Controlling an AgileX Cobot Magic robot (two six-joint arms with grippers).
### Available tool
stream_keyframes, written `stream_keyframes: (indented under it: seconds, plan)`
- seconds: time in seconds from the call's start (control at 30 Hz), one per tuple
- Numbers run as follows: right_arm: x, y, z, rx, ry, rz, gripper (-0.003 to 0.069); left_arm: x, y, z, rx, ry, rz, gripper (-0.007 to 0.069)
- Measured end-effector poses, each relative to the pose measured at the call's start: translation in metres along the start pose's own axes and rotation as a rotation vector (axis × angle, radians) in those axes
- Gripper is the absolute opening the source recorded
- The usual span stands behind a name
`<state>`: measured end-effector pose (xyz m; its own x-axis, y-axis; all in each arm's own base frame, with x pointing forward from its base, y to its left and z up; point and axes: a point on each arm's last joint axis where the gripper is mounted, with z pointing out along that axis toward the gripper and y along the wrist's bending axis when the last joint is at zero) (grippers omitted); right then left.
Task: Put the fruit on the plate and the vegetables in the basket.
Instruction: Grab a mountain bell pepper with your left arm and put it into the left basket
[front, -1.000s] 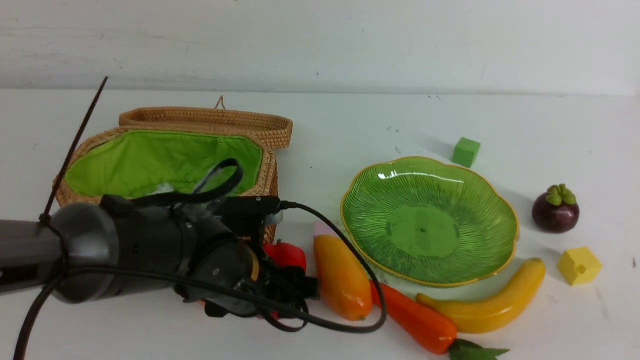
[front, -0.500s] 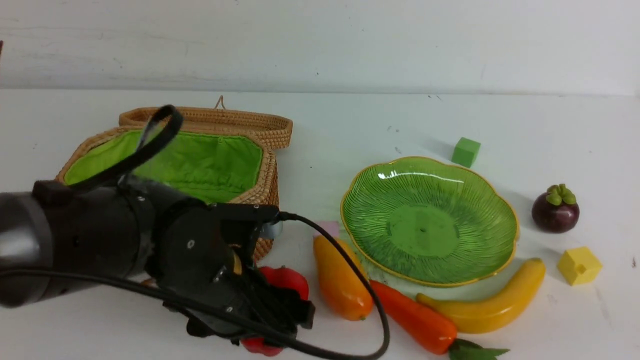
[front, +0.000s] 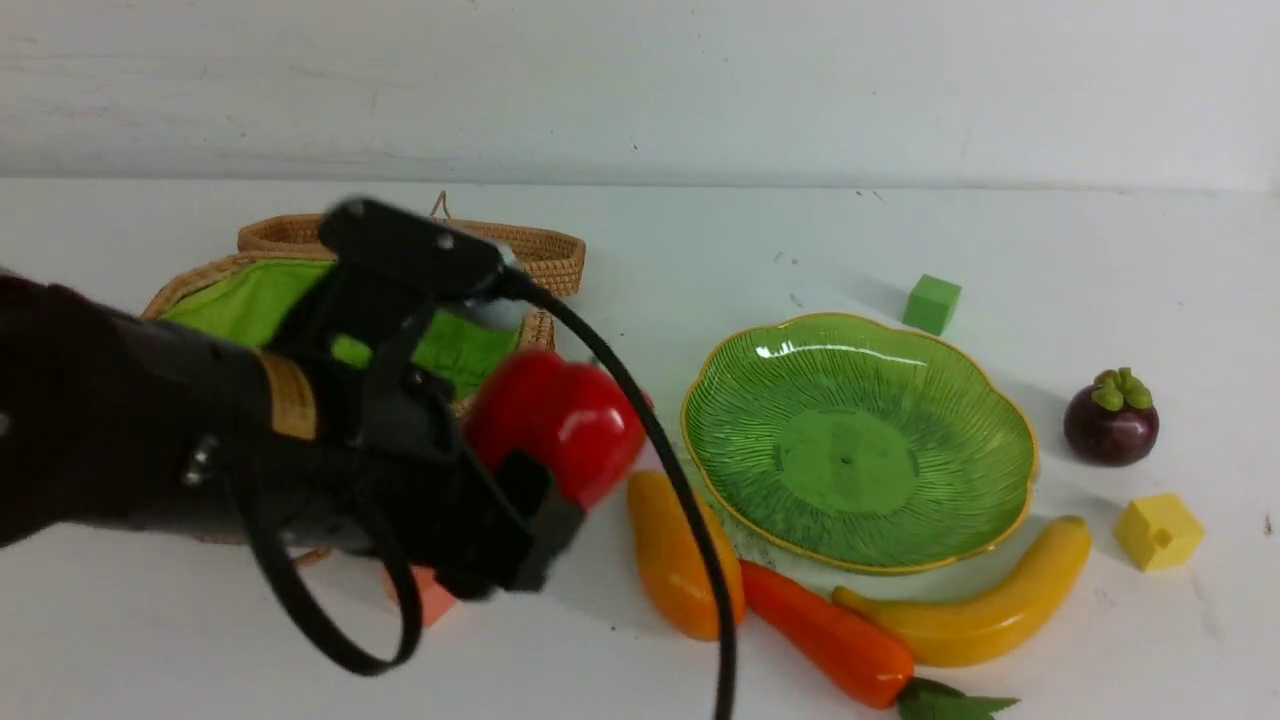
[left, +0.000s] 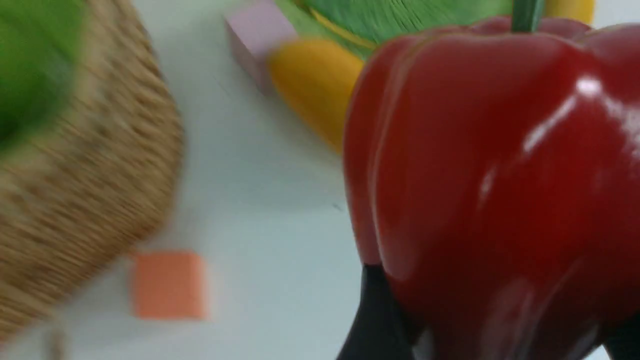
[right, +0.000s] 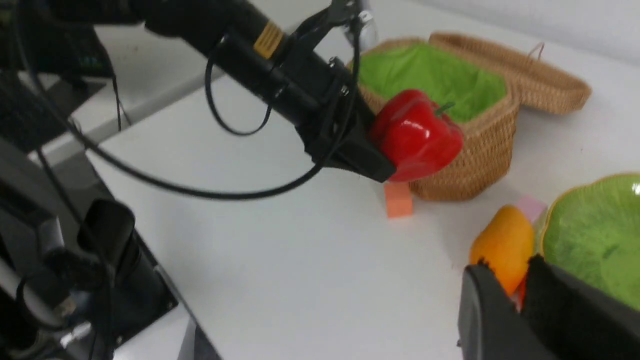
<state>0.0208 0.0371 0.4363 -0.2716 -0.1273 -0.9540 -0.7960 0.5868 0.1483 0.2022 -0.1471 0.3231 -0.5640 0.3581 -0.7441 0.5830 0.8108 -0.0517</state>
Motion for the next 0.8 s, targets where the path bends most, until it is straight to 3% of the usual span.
stream_keyframes:
  seconds: [0.03,0.17,0.3,0.5,0.73,0.8]
  plan:
    - [-0.004,-0.001,0.000,0.006,-0.047,-0.008,0.0132,-0.008,0.010,-0.006,-0.084,-0.043,0.073,0.0518]
    - [-0.011,-0.001,-0.001,0.012,-0.119,-0.018,0.0132,-0.022,0.045,-0.007,-0.292,-0.065,0.137,0.0518]
    - [-0.012,-0.001,-0.001,0.012,-0.129,-0.019,0.0134,-0.025,0.087,0.007,-0.435,-0.020,0.132,0.0518]
    - [-0.011,-0.001,-0.001,0.011,-0.116,-0.017,0.0138,-0.015,0.130,0.037,-0.507,0.078,0.080,0.0518]
    - [-0.009,0.000,0.000,-0.002,-0.104,-0.004,0.0139,-0.009,0.140,0.047,-0.525,0.132,0.082,0.0518]
    - [-0.009,0.000,0.000,-0.003,-0.104,-0.004,0.0139,-0.010,0.140,0.044,-0.526,0.124,0.083,0.0551]
